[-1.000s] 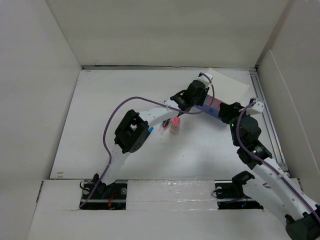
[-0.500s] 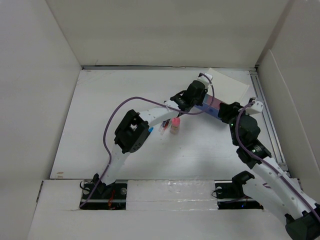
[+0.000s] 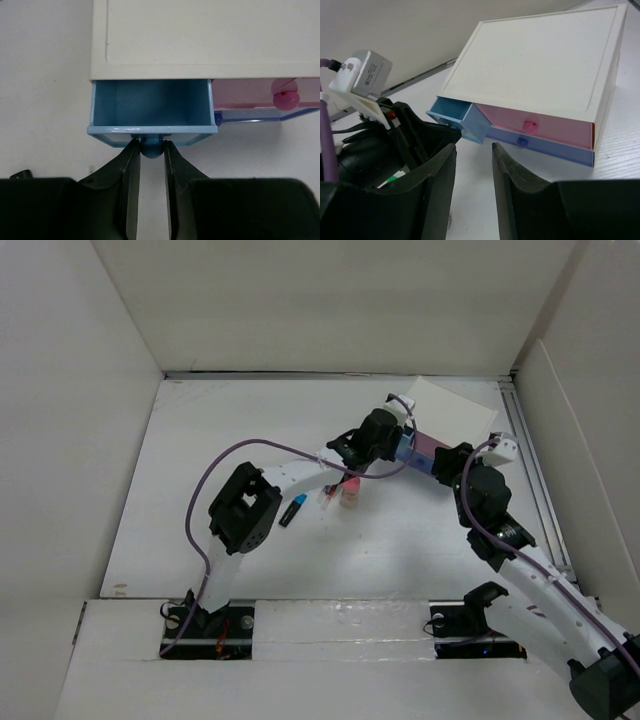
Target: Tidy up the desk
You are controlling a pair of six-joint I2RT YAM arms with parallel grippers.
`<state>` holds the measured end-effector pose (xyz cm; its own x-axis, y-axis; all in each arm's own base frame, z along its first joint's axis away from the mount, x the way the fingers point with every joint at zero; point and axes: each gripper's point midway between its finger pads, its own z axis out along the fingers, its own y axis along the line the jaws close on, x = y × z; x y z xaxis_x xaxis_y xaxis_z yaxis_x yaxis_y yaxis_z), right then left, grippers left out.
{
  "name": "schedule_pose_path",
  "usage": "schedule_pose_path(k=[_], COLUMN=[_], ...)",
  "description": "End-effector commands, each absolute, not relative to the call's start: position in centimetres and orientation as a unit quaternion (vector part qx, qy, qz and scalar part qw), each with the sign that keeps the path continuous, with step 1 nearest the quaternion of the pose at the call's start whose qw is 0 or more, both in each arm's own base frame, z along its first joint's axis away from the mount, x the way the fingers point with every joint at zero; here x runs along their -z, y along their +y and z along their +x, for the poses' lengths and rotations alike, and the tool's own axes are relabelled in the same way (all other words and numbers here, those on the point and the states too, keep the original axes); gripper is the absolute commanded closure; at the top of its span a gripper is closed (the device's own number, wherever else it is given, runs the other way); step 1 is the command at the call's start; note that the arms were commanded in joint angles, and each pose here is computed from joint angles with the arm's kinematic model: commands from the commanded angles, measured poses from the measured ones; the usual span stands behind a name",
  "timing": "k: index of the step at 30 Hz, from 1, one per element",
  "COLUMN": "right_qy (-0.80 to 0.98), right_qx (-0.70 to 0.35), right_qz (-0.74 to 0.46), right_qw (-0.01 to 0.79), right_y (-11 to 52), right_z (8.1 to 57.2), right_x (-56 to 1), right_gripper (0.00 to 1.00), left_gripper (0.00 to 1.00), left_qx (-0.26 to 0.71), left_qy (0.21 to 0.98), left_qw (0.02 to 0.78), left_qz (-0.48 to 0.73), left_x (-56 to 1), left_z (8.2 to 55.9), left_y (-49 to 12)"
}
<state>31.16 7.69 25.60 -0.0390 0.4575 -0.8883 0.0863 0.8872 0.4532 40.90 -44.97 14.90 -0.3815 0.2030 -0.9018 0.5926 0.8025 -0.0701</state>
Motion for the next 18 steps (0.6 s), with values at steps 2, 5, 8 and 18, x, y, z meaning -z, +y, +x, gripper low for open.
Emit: schedule_pose_path(k=[2,5,8,18], right_qy=[0.700,0.704,0.705,0.739], right_qx=[-0.140,-0.139,-0.136,-0.127], right_qz=[0.193,0.191,0.192,0.178], right_qw=[0.673,0.670,0.669,0.637], right_y=[7.8,8.0,8.0,9.2], right_z=[32.0,32.2,32.3,35.2], right_x=[-26.0,-25.8,-25.6,-22.6], right_gripper=[0.61,0.62,0.62,1.00], left_gripper=[1.00,1.00,1.00,1.00], left_qx=[0.224,0.218,0.206,0.220], left_qy=[0.780,0.778,0.786,0.790], left_qw=[0.536,0.540,0.535,0.527], left_qz=[0.234,0.237,0.233,0.223], left_x=[-20.5,-20.5,-19.6,-19.0], left_z=[40.0,39.2,38.7,36.6], left_y=[-44.0,-43.9,-43.4,-42.0])
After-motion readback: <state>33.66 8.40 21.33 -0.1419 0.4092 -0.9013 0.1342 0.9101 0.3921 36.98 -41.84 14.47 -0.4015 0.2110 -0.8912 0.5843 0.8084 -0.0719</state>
